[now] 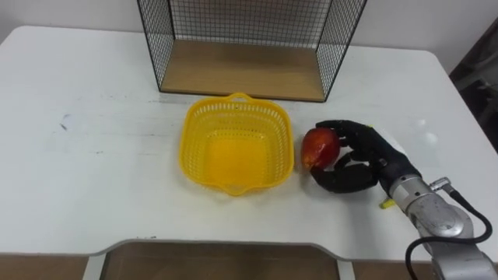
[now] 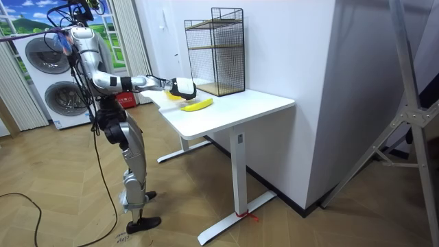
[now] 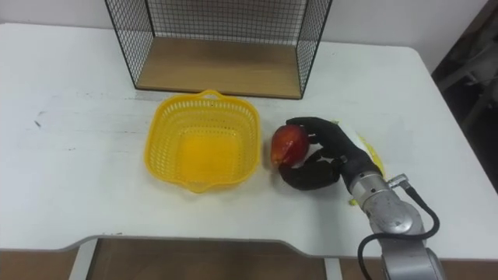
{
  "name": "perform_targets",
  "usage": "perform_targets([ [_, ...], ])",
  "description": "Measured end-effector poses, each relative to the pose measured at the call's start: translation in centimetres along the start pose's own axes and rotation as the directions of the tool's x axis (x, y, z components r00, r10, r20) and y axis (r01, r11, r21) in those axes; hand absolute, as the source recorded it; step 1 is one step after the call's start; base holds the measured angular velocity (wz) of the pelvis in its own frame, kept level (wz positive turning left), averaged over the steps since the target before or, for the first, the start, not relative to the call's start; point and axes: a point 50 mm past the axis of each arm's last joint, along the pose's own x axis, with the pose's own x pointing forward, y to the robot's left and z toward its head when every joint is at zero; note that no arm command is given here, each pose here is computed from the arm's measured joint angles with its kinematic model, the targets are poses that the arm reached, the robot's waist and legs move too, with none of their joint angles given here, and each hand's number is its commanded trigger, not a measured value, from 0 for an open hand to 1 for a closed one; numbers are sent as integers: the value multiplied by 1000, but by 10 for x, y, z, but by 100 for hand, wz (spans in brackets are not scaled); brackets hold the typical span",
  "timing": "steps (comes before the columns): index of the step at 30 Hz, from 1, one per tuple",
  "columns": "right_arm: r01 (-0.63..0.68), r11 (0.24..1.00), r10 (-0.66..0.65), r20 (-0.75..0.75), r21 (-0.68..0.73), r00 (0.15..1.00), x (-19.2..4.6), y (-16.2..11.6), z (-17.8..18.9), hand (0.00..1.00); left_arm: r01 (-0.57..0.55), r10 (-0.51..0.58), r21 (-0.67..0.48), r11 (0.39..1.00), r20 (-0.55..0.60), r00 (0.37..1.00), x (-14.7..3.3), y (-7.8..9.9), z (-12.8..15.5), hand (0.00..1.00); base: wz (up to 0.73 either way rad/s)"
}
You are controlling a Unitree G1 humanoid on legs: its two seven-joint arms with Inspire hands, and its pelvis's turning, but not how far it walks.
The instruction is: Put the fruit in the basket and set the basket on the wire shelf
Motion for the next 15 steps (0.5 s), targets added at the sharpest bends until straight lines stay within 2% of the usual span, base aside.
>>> perform_targets([
  [15,32,999,-32,25,-6,999,2,-5,5,100,1,-1,2,1000,3,1000,0,0,-1,0,0],
])
